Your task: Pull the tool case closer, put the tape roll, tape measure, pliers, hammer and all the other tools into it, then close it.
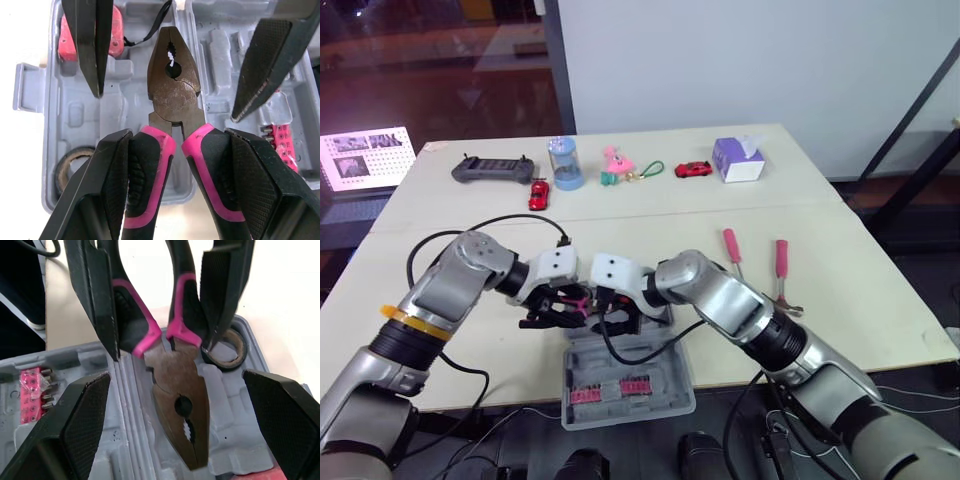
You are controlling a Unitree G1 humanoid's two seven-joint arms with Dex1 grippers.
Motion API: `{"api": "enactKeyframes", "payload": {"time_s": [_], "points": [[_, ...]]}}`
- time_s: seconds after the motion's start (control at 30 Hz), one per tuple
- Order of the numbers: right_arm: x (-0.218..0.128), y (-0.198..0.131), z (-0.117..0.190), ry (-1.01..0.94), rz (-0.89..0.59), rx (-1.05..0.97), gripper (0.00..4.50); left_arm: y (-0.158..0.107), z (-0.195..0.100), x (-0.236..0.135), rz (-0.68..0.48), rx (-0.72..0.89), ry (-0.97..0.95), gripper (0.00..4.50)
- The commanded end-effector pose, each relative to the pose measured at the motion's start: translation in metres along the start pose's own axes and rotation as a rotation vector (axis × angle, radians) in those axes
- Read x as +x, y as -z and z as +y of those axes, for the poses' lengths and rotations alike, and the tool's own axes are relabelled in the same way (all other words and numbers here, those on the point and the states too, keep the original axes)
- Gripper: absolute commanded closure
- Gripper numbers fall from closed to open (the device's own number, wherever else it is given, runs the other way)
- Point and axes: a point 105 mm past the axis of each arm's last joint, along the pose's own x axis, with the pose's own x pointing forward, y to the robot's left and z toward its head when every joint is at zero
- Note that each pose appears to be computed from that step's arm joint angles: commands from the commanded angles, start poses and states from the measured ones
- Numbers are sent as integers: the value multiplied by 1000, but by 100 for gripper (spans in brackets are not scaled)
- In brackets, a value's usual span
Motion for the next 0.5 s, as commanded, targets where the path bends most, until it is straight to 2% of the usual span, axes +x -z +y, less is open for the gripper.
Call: {"api": "enactKeyframes", "payload": {"time_s": [0.03,0.07,0.1,0.2,0.23,0.27,0.5], "points": [[-2,-13,2,-5,-43,-28,56,-11,1,-5,-12,43,-13,209],[-1,-13,2,-7,-43,-28,77,-11,1,-4,-13,43,-13,209],[-1,-14,3,-9,-43,-27,122,-11,1,-5,-14,42,-12,209],[0,-12,4,-14,-40,-25,268,-12,-1,-5,-18,40,-8,209],[1,-11,4,-14,-39,-24,330,-12,-1,-5,-19,40,-7,209],[1,-11,5,-16,-39,-24,344,-12,-1,-5,-20,41,-7,209],[1,-11,6,-22,-41,-22,344,-15,3,-4,-46,38,-27,209]]}}
